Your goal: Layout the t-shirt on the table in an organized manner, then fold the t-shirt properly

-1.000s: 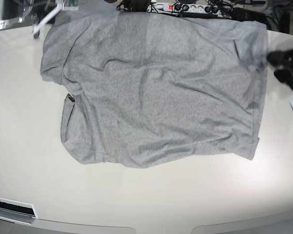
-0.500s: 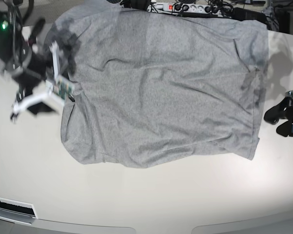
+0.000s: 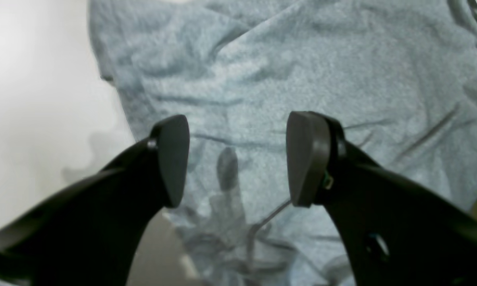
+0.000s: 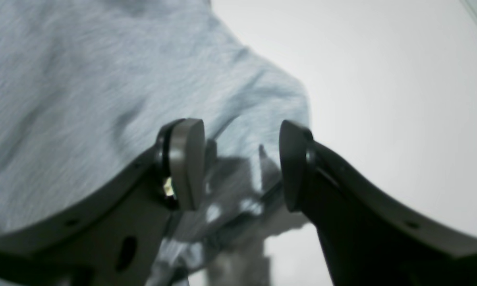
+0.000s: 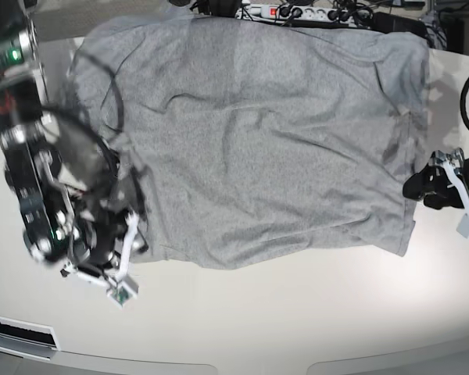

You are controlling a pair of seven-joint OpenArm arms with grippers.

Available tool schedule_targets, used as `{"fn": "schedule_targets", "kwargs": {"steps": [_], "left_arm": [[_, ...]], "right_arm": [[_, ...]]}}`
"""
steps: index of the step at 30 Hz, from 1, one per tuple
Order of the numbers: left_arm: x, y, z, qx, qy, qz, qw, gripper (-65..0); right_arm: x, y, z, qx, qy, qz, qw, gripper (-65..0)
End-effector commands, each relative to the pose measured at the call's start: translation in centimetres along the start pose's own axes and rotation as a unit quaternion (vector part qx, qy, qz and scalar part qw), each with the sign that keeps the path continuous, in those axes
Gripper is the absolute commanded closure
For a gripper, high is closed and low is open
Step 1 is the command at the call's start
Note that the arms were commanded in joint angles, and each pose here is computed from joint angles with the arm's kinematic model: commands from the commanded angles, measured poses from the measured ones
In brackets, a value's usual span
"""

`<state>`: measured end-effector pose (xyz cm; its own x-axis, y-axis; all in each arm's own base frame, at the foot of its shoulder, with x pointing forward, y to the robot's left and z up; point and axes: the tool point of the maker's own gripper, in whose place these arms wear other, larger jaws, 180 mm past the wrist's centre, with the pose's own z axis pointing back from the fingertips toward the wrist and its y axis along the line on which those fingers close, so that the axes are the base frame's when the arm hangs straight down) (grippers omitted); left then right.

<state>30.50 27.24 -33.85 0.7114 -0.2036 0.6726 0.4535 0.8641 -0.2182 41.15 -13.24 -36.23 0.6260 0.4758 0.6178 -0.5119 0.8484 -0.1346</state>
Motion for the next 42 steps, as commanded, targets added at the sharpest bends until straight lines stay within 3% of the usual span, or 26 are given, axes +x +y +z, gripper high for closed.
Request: {"fn": "schedule_targets", "kwargs": {"steps": [1, 6, 11, 13, 18, 24, 28, 29, 33, 38, 42], "left_arm": [[1.7, 0.7, 1.1, 0.007, -0.018, -0.013, 1.0, -39.0], [1.0, 0.5, 1.1, 0.003, 0.002, -0.008, 1.0, -39.0], [0.7, 0.4, 1.0, 0.0, 0.008, -0.006, 1.0, -39.0], [0.7, 0.4, 1.0, 0.0, 0.008, -0.006, 1.0, -39.0], [1.0, 0.2, 1.0, -0.007, 0.001, -0.001, 1.0, -39.0], [0.5, 0.1, 1.1, -0.009, 0.014, -0.001, 1.0, -39.0], [0.8, -0.2, 1.1, -0.017, 0.006, 0.005, 1.0, -39.0], [0.8, -0.2, 1.1, -0.017, 0.006, 0.005, 1.0, -39.0], [0.8, -0.1, 1.1, -0.015, 0.008, 0.004, 1.0, -39.0], [0.8, -0.1, 1.1, -0.016, 0.007, 0.004, 1.0, -39.0], [0.8, -0.1, 1.1, -0.015, 0.008, 0.004, 1.0, -39.0]], "right_arm": [[2.2, -1.7, -0.1, -0.013, -0.019, -0.015, 0.9996, -32.6], [1.3, -5.1, -3.7, -0.03, 0.012, -0.096, 0.9949, -32.6], [-1.2, -7.5, -5.2, -0.056, 0.038, -0.145, 0.9871, -32.6], [-2.3, -8.1, -5.4, -0.074, 0.05, -0.152, 0.9843, -32.5], [-4.2, -6.9, -6.4, -0.058, 0.037, -0.155, 0.9856, -26.4], [-7.2, -5.9, -7.1, -0.078, 0.034, -0.159, 0.9836, -24.4], [-7.1, -5.6, -7.3, -0.071, 0.02, -0.138, 0.9876, -1.6], [-6.8, -5.8, -7.2, -0.074, 0.016, -0.127, 0.989, 0.0], [-4.3, -6.0, -6.5, -0.073, 0.007, -0.082, 0.9939, 0.0], [-1.4, -4.2, -4.5, -0.038, 0.01, -0.025, 0.9989, 0.0], [1.1, -1.0, -1.3, 0.002, -0.05, 0.044, 0.9978, 0.0]]}}
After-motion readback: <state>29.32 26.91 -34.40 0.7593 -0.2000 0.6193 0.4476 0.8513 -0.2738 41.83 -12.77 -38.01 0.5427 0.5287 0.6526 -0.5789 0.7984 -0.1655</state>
